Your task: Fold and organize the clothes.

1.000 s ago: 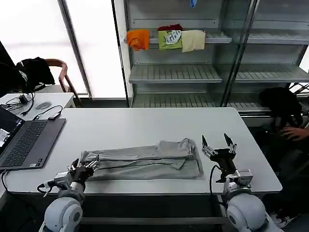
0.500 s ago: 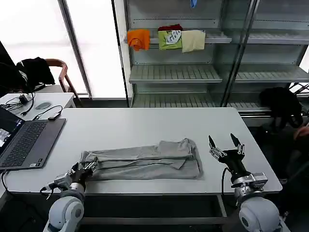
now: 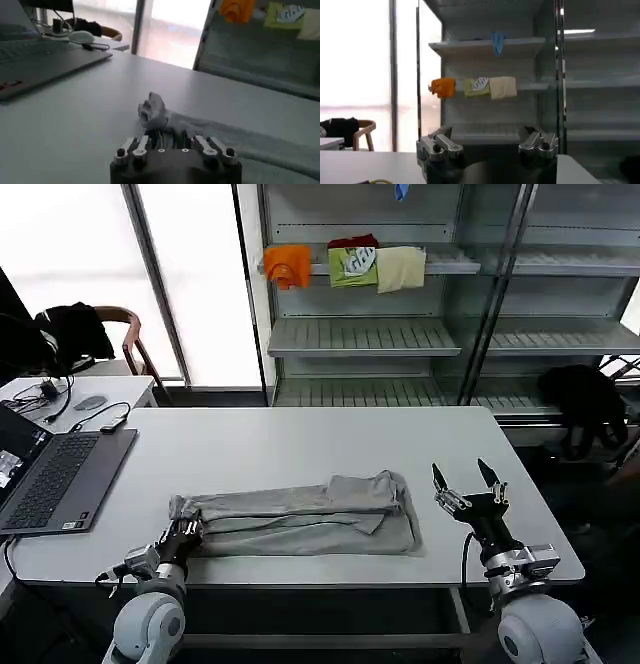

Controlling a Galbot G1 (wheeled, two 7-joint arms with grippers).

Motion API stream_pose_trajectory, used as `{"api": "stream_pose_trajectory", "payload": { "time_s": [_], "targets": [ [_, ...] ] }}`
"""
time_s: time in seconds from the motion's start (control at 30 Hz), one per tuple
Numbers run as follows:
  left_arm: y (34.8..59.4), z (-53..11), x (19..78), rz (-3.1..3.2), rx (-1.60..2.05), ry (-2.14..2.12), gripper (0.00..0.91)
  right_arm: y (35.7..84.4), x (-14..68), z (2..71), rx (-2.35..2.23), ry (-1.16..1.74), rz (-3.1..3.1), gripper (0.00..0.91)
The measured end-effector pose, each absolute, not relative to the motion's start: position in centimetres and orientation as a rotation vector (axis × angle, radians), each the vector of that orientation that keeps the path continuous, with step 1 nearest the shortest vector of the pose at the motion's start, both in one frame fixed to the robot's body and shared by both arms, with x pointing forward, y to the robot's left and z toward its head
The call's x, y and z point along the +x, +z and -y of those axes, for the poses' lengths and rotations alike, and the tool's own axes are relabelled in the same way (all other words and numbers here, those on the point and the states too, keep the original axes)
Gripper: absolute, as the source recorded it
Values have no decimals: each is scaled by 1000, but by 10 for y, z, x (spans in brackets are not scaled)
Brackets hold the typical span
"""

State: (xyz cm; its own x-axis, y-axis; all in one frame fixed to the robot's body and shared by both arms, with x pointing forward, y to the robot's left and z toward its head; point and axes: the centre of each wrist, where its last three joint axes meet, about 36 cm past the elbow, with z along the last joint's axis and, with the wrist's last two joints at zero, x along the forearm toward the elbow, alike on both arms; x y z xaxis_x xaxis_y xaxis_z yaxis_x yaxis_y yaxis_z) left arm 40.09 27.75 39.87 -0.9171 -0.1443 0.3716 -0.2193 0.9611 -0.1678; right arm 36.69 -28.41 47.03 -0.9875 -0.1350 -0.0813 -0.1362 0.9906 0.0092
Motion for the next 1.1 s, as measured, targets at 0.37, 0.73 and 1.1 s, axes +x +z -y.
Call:
{"api": "stream_pose_trajectory", "payload": {
  "time_s": [0.37,0.73,1.1],
  "targets": [
    [423,-298,408,2808,286,217,0,472,372,278,-216,37,-3043,907],
    [495,-370,427,2905,382,55,0,473,375,276,-220,31,-3033,907],
    [528,-343,416,2975,226,-61,10,473,375,274,-222,25,-3029,907]
  ]
}}
